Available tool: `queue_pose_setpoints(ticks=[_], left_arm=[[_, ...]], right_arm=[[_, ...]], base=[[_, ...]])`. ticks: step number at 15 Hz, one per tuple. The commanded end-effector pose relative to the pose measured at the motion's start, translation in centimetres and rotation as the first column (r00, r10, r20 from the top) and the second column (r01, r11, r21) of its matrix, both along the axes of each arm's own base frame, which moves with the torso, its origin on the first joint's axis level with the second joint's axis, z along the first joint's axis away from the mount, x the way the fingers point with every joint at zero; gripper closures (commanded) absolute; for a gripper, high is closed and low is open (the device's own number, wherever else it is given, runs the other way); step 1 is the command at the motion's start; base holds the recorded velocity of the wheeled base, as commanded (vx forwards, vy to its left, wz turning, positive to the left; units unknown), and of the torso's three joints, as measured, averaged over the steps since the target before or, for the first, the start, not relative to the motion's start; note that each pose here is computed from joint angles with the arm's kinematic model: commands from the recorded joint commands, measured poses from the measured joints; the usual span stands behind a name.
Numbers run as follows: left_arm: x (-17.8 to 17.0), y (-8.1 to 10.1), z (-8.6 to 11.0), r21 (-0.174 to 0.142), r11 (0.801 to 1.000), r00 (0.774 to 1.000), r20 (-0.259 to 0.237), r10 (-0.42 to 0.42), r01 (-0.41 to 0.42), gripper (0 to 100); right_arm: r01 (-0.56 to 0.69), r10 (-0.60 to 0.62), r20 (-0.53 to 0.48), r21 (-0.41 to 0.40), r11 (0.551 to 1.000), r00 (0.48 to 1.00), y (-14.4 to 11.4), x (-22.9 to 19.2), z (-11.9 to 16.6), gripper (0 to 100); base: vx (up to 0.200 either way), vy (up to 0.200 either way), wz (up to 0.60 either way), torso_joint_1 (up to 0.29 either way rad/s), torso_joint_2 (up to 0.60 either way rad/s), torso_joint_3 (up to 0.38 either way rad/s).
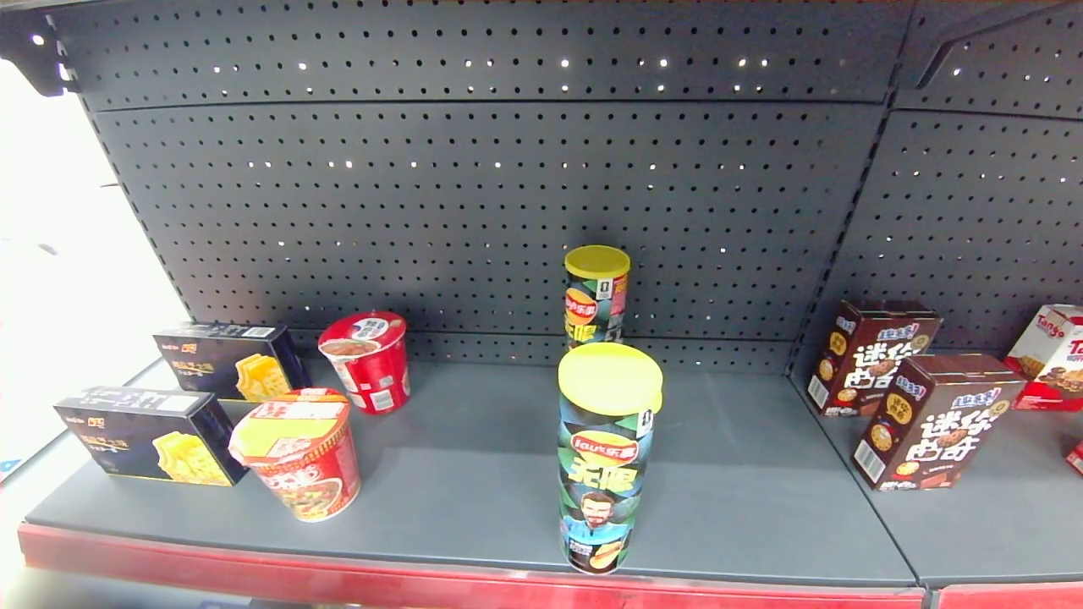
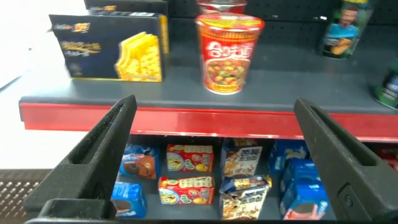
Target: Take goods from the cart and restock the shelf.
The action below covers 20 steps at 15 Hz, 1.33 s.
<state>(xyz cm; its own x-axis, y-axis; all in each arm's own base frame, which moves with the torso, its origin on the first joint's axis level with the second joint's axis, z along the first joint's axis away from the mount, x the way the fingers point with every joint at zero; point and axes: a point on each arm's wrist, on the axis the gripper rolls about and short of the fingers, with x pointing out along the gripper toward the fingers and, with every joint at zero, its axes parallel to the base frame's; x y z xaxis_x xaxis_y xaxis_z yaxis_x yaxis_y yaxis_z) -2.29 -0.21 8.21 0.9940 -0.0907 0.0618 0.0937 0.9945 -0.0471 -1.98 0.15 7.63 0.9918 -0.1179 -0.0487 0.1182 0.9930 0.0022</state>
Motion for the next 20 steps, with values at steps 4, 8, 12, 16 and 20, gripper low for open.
queue_pose_setpoints(ticks=[4,8,12,16,20], left_arm=[[0.0,-0.04,0.0,0.048,0.999,1.0,0.004,-0.015,0.015,0],[0.0,-0.05,-0.01,0.059,0.998,1.0,0.003,-0.019,0.019,0],[-0.01,-0.05,0.03,0.06,0.998,1.0,0.005,-0.013,0.013,0],[-0.02,0.03,-0.09,0.052,0.998,1.0,-0.013,0.023,-0.023,0],[-0.06,-0.13,-0.05,0.052,0.997,0.999,-0.01,-0.053,0.054,0]], right_arm=[[-0.002,0.002,0.013,-0.003,1.0,1.0,0.01,-0.09,-0.05,0],[-0.002,0.002,0.013,-0.003,1.0,1.0,0.01,-0.09,-0.05,0],[-0.003,0.003,0.013,-0.003,1.0,1.0,0.01,-0.09,-0.05,0],[-0.002,0.002,0.013,-0.003,1.0,1.0,0.01,-0.09,-0.05,0],[-0.002,0.002,0.013,-0.003,1.0,1.0,0.01,-0.09,-0.05,0]], base=[[0.0,0.0,0.0,0.0,0.0,0.0],[0.0,0.0,0.0,0.0,0.0,0.0],[0.0,0.0,0.0,0.0,0.0,0.0],[0.0,0.0,0.0,0.0,0.0,0.0],[0.0,0.0,0.0,0.0,0.0,0.0]])
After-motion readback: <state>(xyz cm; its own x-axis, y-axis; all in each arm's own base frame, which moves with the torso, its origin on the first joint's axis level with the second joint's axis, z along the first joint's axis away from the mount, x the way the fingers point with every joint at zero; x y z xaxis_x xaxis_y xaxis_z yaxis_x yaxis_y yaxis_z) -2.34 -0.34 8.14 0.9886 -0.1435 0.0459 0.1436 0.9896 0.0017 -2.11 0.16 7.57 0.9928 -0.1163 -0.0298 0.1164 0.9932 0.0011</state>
